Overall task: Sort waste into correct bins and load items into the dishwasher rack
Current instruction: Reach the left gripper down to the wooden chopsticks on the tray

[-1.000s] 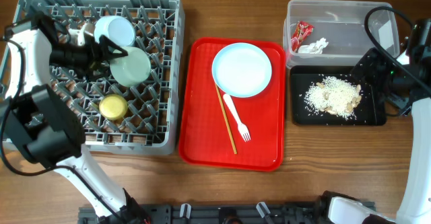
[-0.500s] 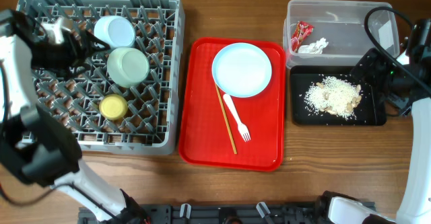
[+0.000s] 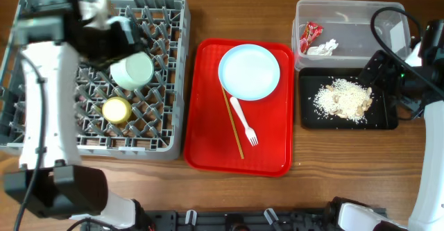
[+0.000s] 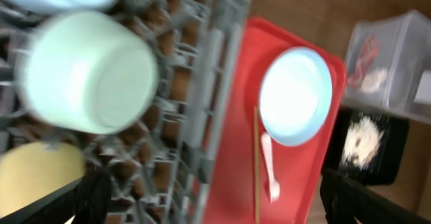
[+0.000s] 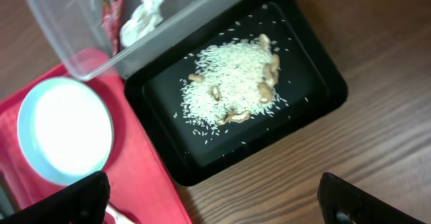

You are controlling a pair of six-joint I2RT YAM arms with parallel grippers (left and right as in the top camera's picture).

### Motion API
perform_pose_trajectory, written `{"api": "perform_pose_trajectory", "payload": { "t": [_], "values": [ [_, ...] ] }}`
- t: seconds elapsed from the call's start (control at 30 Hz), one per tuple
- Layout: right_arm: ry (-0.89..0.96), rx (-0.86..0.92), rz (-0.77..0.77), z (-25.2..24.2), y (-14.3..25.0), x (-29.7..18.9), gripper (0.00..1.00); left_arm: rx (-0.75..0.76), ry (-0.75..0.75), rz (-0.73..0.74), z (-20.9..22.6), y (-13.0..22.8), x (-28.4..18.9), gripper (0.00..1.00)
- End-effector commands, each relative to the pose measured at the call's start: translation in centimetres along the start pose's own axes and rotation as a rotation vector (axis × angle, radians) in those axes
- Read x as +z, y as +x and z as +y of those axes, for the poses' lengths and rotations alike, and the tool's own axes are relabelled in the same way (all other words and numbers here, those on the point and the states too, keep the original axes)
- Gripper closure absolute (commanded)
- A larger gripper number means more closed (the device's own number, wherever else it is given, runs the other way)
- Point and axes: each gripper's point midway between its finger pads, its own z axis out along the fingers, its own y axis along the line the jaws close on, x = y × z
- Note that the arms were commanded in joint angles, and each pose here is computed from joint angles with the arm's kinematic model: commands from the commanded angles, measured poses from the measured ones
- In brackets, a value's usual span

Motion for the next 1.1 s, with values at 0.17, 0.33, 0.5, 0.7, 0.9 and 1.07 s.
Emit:
{"api": "perform_pose_trajectory", "payload": {
  "t": [0.17, 0.33, 0.5, 0.7, 0.9, 1.07],
  "values": [
    [-0.127, -0.126, 0.037, 2.1, 0.5, 0.1, 0.00, -0.053, -0.099, 0.031, -5.8, 3.3, 2.7, 0.00],
    [-0.135, -0.128, 0.055, 2.2, 1.0, 0.5, 0.00, -0.110, -0.222, 0.061, -7.5, 6.9, 5.5, 0.00],
    [-0.126, -0.129, 0.093, 1.9, 1.9, 1.5, 0.01, -0.118, -0.294, 0.167, -9.0, 12.2, 9.4, 0.00],
    [-0.122, -0.127, 0.107, 1.8, 2.1, 1.7, 0.01, -0.135, -0.390, 0.233, -8.6, 17.1, 13.9, 0.01],
    [-0.122, -0.127, 0.108, 1.8, 2.1, 1.7, 0.01, -0.098, -0.432, 0.278, -7.0, 19.9, 17.1, 0.05],
    [-0.122, -0.127, 0.108, 1.8, 2.1, 1.7, 0.01, -0.079, -0.424, 0.278, -5.9, 20.8, 19.4, 0.02]
  ]
}}
